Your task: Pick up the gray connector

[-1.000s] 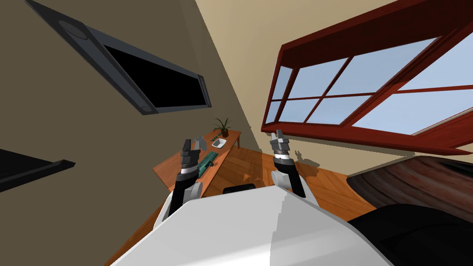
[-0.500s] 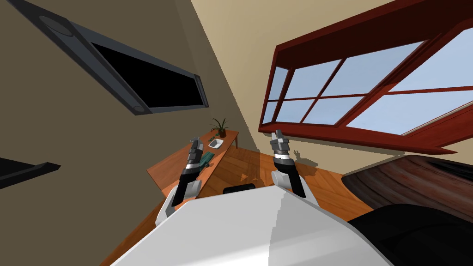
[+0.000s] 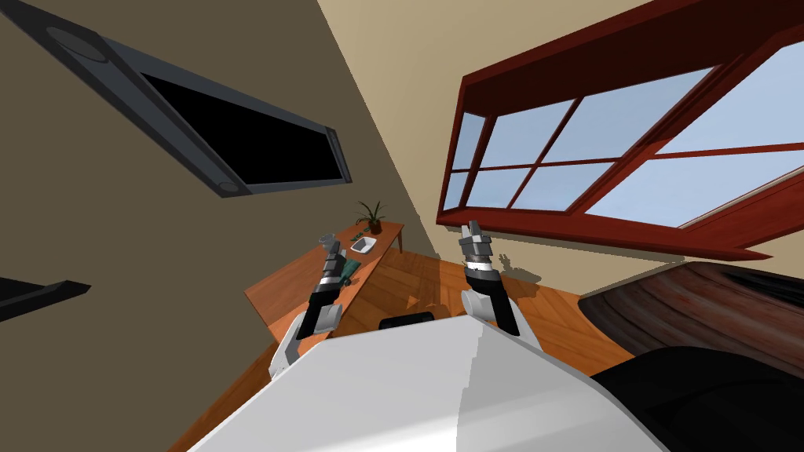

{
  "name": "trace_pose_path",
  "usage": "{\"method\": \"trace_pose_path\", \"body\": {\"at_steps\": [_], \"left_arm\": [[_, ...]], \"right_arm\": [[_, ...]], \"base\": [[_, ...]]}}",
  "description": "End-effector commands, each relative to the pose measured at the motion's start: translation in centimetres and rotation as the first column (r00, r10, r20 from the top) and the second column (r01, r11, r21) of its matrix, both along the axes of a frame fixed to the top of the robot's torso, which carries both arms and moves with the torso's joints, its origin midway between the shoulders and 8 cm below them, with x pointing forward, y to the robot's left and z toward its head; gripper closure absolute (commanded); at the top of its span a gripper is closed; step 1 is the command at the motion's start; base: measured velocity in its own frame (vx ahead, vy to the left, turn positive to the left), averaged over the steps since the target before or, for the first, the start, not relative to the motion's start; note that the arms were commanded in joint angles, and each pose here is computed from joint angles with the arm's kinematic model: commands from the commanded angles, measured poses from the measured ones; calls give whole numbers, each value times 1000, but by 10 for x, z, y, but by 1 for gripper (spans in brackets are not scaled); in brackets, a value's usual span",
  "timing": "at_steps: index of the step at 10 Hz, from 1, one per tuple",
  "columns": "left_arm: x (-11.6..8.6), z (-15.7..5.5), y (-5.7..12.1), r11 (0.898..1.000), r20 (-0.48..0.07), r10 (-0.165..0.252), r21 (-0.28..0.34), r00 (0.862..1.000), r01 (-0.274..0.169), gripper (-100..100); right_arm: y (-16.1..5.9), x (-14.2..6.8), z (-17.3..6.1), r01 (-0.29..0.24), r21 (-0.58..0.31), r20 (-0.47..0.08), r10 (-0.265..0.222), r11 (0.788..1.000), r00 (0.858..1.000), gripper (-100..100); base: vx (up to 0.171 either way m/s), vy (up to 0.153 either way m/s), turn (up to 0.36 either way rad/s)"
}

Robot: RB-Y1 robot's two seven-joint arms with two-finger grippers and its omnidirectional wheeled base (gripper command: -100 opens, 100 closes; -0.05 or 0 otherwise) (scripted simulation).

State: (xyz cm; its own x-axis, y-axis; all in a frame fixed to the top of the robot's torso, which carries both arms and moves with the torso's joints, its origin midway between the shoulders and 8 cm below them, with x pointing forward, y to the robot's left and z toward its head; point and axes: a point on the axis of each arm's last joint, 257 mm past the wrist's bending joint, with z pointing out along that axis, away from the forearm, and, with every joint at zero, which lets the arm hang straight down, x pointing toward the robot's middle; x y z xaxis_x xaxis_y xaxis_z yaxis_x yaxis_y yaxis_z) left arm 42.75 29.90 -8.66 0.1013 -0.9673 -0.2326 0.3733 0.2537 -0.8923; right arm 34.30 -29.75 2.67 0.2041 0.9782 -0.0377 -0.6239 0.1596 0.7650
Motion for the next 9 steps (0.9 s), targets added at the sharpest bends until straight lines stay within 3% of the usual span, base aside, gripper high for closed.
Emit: {"method": "trace_pose_path", "body": {"at_steps": [1, 2, 4, 5, 9], "left_arm": [[13, -24, 9, 1000, -69, 19, -18, 997, -20, -100], [14, -25, 10, 1000, -72, 20, -18, 997, -21, -100], [26, -55, 23, 998, -159, 44, -43, 986, -51, -100], [26, -55, 23, 998, -159, 44, -43, 986, -51, -100], [44, -114, 41, 989, -315, 77, -99, 946, -113, -100]], "right_arm": [[0, 0, 0, 0, 0, 0, 0, 1000, 1000, 0], [0, 0, 0, 0, 0, 0, 0, 1000, 1000, 0], [0, 0, 0, 0, 0, 0, 0, 1000, 1000, 0], [0, 0, 0, 0, 0, 0, 0, 1000, 1000, 0], [0, 0, 0, 0, 0, 0, 0, 1000, 1000, 0]], "base": [[7, -66, -15], [8, -50, -1], [2, -51, -9], [8, -46, -3], [5, -35, -4]]}}
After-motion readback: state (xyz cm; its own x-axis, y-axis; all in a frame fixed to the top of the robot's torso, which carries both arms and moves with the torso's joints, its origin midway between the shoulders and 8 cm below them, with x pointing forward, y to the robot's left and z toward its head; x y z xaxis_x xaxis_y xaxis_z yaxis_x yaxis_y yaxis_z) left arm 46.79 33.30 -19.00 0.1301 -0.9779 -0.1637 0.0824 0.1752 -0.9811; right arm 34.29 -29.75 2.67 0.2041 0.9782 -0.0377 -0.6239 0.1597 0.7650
